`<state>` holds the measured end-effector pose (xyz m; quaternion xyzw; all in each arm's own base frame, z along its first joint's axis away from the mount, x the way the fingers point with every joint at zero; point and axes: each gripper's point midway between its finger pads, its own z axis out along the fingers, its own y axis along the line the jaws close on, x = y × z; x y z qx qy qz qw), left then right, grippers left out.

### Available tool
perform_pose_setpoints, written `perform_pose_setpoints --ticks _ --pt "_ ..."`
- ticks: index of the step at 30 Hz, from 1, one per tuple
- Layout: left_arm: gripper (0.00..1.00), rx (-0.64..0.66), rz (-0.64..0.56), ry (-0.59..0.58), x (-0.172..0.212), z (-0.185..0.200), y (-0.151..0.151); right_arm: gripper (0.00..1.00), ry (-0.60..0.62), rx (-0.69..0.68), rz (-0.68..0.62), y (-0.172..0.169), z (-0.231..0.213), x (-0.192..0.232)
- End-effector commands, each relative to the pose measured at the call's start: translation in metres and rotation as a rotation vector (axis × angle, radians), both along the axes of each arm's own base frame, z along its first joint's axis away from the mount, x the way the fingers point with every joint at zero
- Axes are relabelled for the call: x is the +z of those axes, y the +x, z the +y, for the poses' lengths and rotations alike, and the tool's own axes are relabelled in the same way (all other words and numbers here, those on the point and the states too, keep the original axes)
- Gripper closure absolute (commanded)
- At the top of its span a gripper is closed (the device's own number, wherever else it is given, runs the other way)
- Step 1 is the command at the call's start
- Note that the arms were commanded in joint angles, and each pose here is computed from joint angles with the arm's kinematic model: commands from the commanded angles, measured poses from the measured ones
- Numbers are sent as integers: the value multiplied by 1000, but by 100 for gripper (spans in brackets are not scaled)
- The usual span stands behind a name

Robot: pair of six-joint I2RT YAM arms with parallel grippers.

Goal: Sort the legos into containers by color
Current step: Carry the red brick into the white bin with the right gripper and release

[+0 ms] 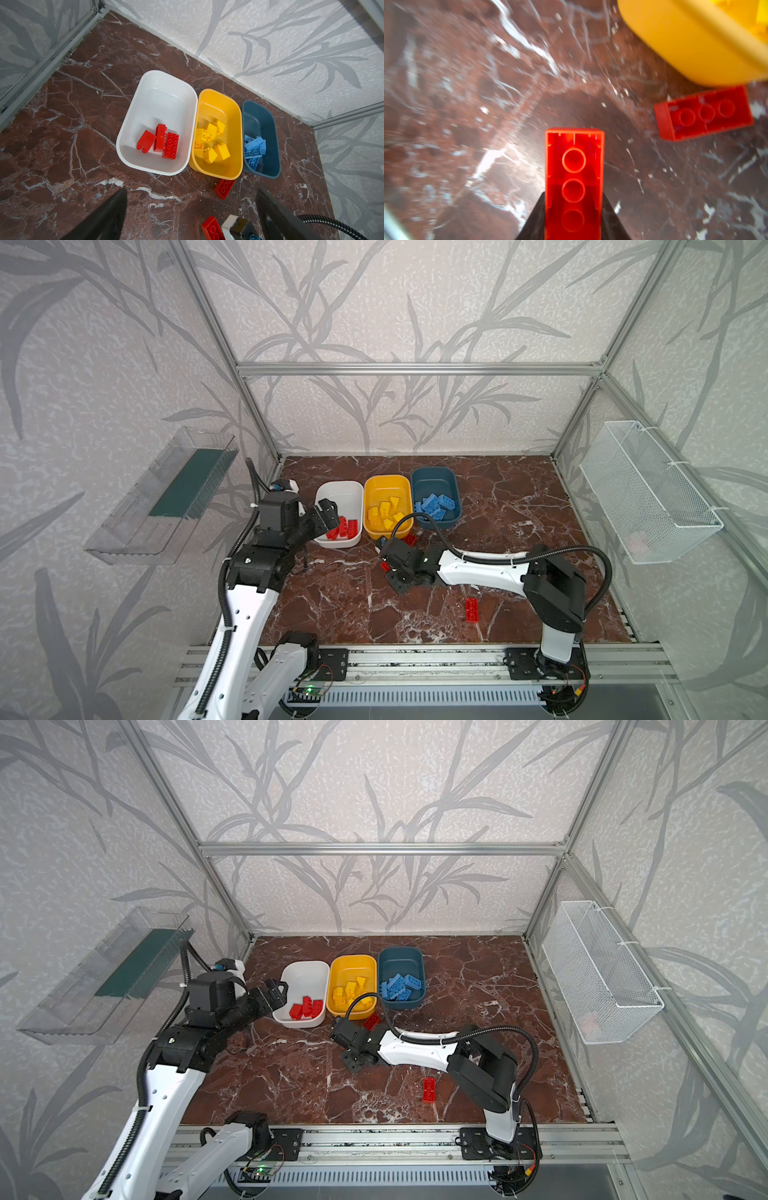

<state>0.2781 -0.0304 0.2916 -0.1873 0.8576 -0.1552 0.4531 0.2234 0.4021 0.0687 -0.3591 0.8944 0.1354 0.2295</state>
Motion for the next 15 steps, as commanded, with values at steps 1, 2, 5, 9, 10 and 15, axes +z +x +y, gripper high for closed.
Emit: perform_pose_setpoints --ticks 1,2,5,9,10,15 --pt "4 26 -72 7 26 6 -11 80 146 64 -58 11 30 44" --pt "3 43 -81 19 30 10 -14 80 166 76 -66 15 36 50" --pt "1 71 -106 33 42 16 -21 80 206 105 -83 32 56 63" --pt "1 63 -146 3 56 14 -27 80 269 134 -98 54 83 76" --pt "1 64 -148 -1 57 13 -27 80 285 146 -103 57 93 79" --pt "1 71 -134 -6 49 14 -28 80 344 147 -113 98 117 84"
